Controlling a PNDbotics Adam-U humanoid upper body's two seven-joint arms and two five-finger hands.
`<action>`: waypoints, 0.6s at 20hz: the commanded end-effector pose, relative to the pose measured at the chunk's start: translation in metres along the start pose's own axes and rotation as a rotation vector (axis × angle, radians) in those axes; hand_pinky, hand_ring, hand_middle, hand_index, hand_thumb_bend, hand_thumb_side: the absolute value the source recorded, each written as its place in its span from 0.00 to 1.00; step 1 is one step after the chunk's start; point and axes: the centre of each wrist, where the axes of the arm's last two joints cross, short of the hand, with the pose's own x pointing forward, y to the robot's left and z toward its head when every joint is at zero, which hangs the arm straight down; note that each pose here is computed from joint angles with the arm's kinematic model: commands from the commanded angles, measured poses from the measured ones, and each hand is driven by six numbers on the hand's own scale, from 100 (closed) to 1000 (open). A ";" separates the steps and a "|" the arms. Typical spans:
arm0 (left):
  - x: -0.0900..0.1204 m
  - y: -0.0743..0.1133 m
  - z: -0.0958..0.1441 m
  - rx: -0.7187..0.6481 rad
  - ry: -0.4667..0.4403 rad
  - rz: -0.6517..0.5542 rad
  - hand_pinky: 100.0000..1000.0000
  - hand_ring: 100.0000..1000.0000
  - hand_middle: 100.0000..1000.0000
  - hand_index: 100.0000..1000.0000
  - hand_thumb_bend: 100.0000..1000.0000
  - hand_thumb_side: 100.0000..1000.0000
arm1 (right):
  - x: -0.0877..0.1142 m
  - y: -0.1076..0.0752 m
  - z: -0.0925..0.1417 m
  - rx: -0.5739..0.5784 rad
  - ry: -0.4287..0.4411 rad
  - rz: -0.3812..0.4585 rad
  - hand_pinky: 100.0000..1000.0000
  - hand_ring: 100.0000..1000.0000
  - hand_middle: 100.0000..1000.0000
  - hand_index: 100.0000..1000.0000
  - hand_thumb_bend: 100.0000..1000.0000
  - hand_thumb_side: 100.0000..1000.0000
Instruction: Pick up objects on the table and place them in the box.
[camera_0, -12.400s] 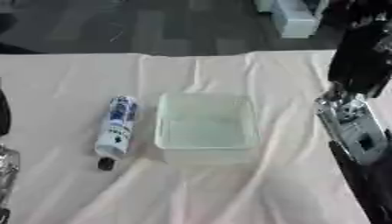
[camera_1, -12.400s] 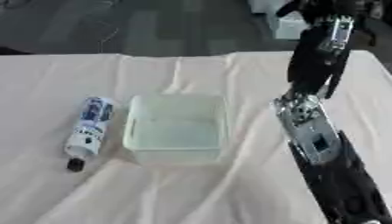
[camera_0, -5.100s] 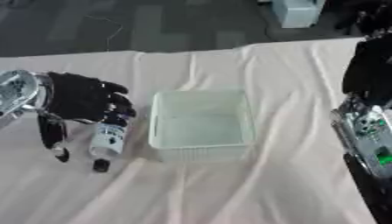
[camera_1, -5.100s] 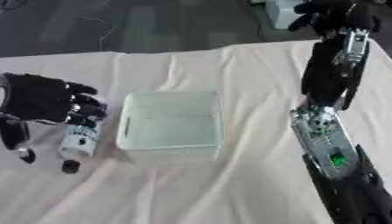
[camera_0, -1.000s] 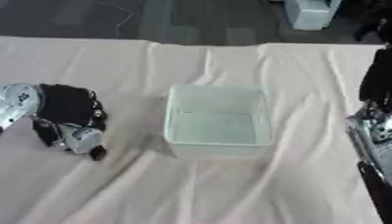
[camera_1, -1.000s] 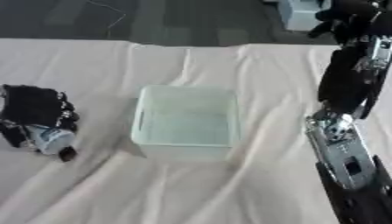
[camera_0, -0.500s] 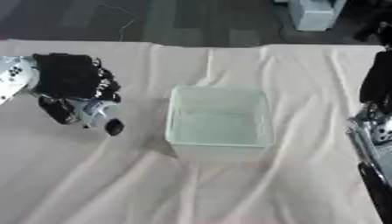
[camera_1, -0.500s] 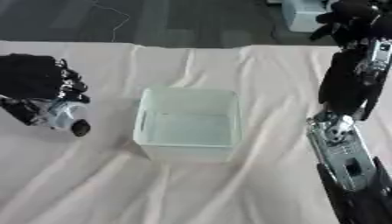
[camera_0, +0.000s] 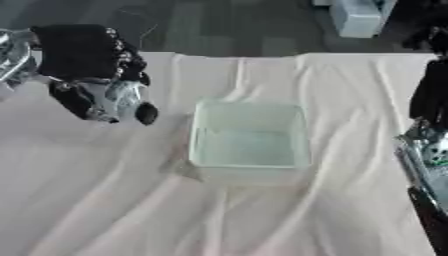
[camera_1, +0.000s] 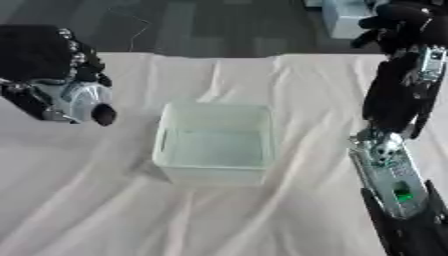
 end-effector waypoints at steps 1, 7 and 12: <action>-0.007 0.022 -0.006 0.055 0.025 0.021 0.00 0.00 0.00 0.18 0.00 0.49 | 0.004 0.001 -0.006 0.012 -0.026 -0.004 0.30 0.48 0.53 0.59 0.00 1.00; -0.007 0.038 -0.033 0.084 -0.017 0.075 0.00 0.00 0.00 0.18 0.00 0.48 | 0.004 0.003 -0.006 0.017 -0.026 -0.017 0.31 0.48 0.53 0.59 0.00 1.00; -0.008 0.046 -0.054 0.101 -0.051 0.109 0.00 0.00 0.00 0.18 0.00 0.48 | 0.005 0.006 -0.007 0.021 -0.030 -0.031 0.31 0.48 0.53 0.59 0.00 1.00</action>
